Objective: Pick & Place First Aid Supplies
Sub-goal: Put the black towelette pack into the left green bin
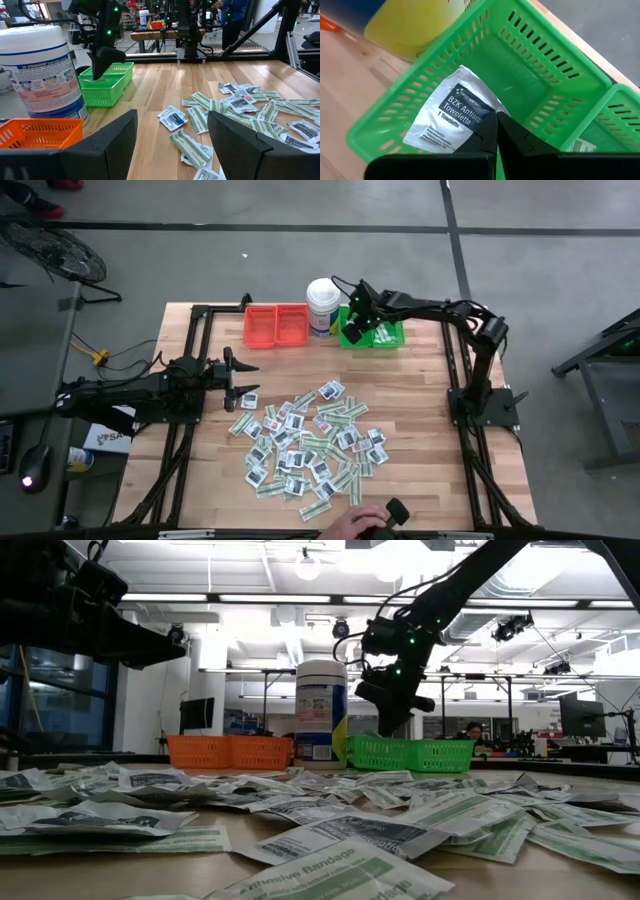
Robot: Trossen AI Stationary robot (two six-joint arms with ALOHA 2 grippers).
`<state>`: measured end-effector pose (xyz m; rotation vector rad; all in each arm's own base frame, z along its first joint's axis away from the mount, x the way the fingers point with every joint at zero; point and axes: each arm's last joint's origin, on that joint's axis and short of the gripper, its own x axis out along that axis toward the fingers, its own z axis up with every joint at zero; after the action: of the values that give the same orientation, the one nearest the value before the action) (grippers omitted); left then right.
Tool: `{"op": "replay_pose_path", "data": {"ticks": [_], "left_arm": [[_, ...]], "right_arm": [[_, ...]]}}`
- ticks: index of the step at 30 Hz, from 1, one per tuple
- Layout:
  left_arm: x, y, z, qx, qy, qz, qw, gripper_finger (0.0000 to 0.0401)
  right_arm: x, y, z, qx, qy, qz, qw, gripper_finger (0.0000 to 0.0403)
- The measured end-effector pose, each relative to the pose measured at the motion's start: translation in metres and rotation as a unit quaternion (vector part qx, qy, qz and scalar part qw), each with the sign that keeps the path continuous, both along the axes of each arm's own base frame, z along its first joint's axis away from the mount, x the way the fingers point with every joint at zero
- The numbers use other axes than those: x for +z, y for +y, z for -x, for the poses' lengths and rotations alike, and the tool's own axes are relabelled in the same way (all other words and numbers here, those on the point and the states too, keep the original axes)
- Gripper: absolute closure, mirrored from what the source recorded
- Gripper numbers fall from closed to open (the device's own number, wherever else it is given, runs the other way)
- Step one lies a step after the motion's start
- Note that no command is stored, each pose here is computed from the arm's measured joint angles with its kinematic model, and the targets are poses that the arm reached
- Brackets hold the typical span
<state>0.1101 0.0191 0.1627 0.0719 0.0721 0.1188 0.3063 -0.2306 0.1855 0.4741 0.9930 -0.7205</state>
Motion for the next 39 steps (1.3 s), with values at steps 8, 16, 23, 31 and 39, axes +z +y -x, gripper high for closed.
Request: {"op": "replay_pose_path", "data": {"ticks": [8,16,23,31,39], "left_arm": [[0.0,0.0,0.0,0.0,0.0,0.0,1.0,0.0163],[0.0,0.0,0.0,0.0,0.0,0.0,1.0,0.0163],[0.0,0.0,0.0,0.0,0.0,0.0,1.0,0.0163],[0.0,0.0,0.0,0.0,0.0,0.0,1.0,0.0163],[0.0,0.0,0.0,0.0,0.0,0.0,1.0,0.0163]], "right_arm": [[0.0001,-0.0001,-0.0001,-0.001,-0.001,0.0,1.0,0.0402],[0.0001,0.0003,-0.0004,0.003,-0.006,-0.006,1.0,0.0377],[0.0001,0.0003,-0.0005,0.003,-0.006,-0.006,1.0,0.0289],[-0.0001,0.0014,-0.0012,0.015,-0.017,-0.022,1.0,0.0259],[0.0001,0.0043,-0.0033,0.028,-0.025,-0.033,0.999,0.0258]]}}
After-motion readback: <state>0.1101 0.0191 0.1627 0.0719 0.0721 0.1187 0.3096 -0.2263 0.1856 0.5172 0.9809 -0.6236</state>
